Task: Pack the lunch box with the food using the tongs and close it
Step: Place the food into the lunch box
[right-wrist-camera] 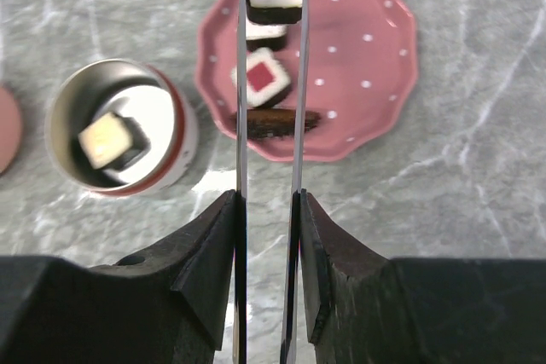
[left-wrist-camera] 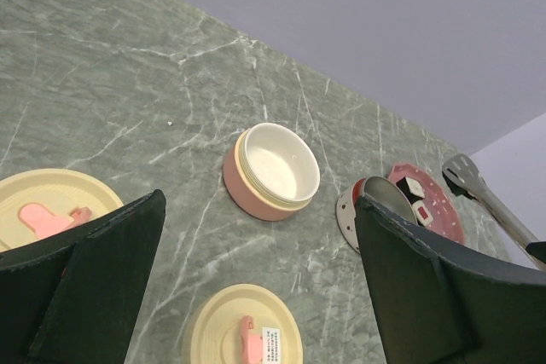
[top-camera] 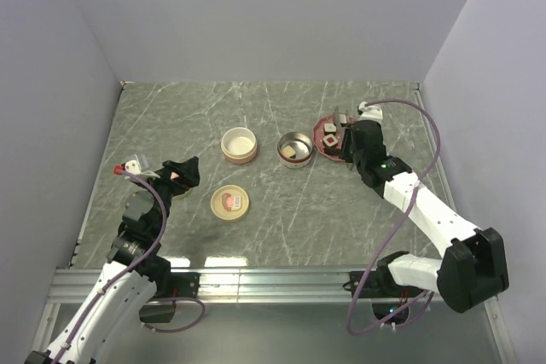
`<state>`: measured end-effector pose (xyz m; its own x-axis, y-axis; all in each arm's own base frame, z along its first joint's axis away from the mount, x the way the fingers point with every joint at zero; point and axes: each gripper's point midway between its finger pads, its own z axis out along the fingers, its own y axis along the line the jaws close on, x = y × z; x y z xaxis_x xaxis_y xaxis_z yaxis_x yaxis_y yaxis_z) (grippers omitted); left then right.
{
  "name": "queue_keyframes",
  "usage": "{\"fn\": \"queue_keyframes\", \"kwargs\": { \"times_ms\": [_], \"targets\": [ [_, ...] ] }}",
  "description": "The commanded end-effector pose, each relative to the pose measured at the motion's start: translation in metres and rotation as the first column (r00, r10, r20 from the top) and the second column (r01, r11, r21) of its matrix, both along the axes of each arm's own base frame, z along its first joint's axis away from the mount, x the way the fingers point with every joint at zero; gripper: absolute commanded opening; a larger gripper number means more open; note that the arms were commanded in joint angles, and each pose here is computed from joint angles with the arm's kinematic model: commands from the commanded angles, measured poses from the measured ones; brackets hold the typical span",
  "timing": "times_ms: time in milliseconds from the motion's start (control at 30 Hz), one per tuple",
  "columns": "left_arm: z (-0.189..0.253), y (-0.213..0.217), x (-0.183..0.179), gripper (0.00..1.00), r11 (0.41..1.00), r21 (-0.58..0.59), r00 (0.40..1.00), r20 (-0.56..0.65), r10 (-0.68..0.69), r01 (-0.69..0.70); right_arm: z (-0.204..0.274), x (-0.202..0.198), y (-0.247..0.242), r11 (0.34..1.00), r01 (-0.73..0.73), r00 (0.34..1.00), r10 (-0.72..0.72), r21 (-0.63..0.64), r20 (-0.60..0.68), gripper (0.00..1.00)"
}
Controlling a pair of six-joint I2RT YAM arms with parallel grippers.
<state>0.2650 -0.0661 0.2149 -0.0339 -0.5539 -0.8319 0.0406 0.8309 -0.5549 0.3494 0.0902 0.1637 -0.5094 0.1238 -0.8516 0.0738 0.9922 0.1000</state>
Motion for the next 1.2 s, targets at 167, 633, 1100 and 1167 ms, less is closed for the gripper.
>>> {"fn": "queue_keyframes", "kwargs": {
  "times_ms": [167,633,1100,1167],
  "targets": [
    [0.006,-0.003,0.0,1.0,1.0,-0.015,0.999,0.033,-0.012,0.012,0.031,-0.013,0.042,0.993,-0.117,0.988,0.115,0.015,0.106,0.04],
    [0.003,-0.004,0.002,0.99,1.0,-0.01,1.0,0.02,-0.013,0.013,0.046,-0.035,0.132,0.938,-0.346,0.93,0.342,0.006,0.138,0.04],
    [0.001,-0.003,0.005,1.0,1.0,-0.004,1.0,0.013,-0.006,0.006,0.055,-0.028,0.22,0.884,-0.465,0.872,0.467,-0.052,0.148,0.04],
    [0.001,-0.003,0.005,1.0,1.0,-0.004,1.0,0.011,-0.004,0.004,0.049,-0.026,0.229,0.879,-0.472,0.869,0.476,-0.065,0.131,0.04]
  ]
}}
